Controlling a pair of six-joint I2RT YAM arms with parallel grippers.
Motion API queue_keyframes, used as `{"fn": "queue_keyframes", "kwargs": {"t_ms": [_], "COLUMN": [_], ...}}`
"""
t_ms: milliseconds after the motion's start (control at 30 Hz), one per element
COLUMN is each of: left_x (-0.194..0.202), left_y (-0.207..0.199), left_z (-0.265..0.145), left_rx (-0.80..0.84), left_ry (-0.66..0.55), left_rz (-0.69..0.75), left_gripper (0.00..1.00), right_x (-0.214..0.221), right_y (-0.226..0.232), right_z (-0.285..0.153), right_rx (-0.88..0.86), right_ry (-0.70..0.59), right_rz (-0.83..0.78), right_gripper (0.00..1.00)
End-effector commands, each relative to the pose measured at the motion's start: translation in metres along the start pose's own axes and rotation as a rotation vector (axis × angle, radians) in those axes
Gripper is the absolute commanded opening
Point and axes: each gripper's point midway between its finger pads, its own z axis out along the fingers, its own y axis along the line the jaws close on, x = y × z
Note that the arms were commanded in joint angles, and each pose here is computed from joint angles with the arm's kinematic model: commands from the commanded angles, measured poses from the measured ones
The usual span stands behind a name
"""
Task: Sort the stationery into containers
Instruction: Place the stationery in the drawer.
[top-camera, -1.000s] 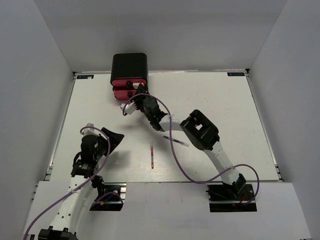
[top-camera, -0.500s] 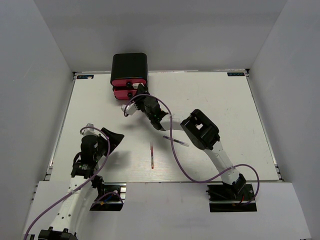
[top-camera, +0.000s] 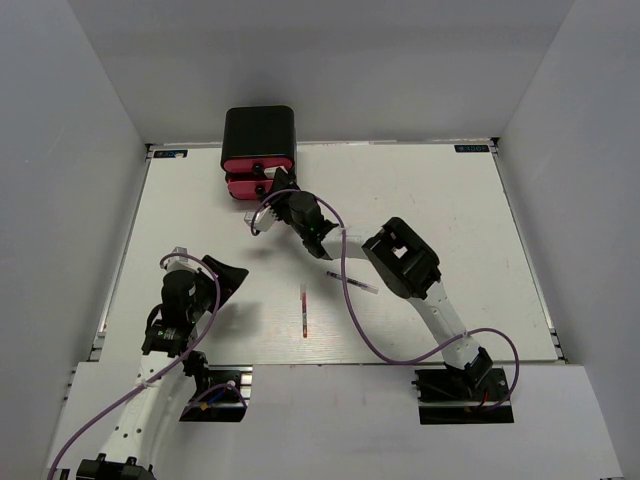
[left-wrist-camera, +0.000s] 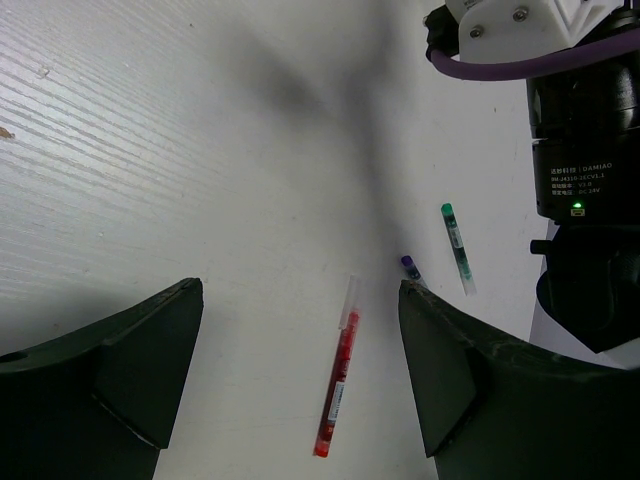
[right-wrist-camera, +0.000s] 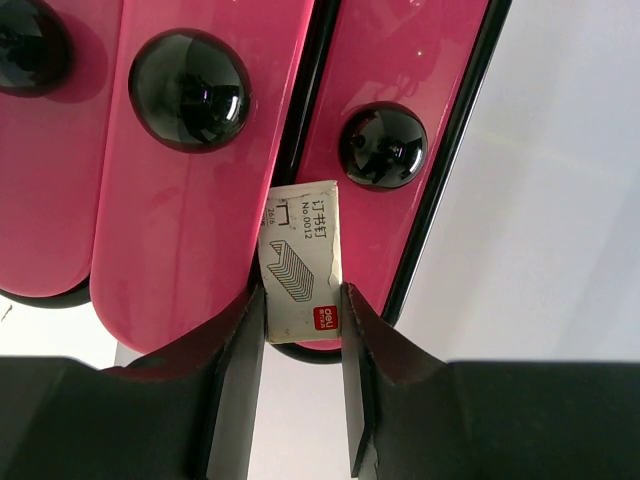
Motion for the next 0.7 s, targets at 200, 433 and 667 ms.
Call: {"fn": "queue_keyframes", "kwargs": {"t_ms": [200,433,667], "left_x": [0.0,-0.001,-0.003], "left_y": [0.002,0.001,0.002], "left_z": [0.0,-0.001,-0.001], "left_rx": [-0.006,0.001,-0.004], "left_ry": [-0.006,-0.012,-0.019], "left_rz": [-0.004,-0.003,-0.003], "left_gripper": [0.89,0.89,0.89], "right_x": [0.002,-0.001,0.001], "right_y": [-0.011,-0.015,-0.023], "right_z": [0.0,-0.001,-0.004], "right_rx": [-0.016,-0.013,0.0], "right_ry": [-0.041,-0.063,-0.071], "right_rz": [-0.022,-0.034,-0.032], "right_gripper": [0.07,0.3,0.52]}}
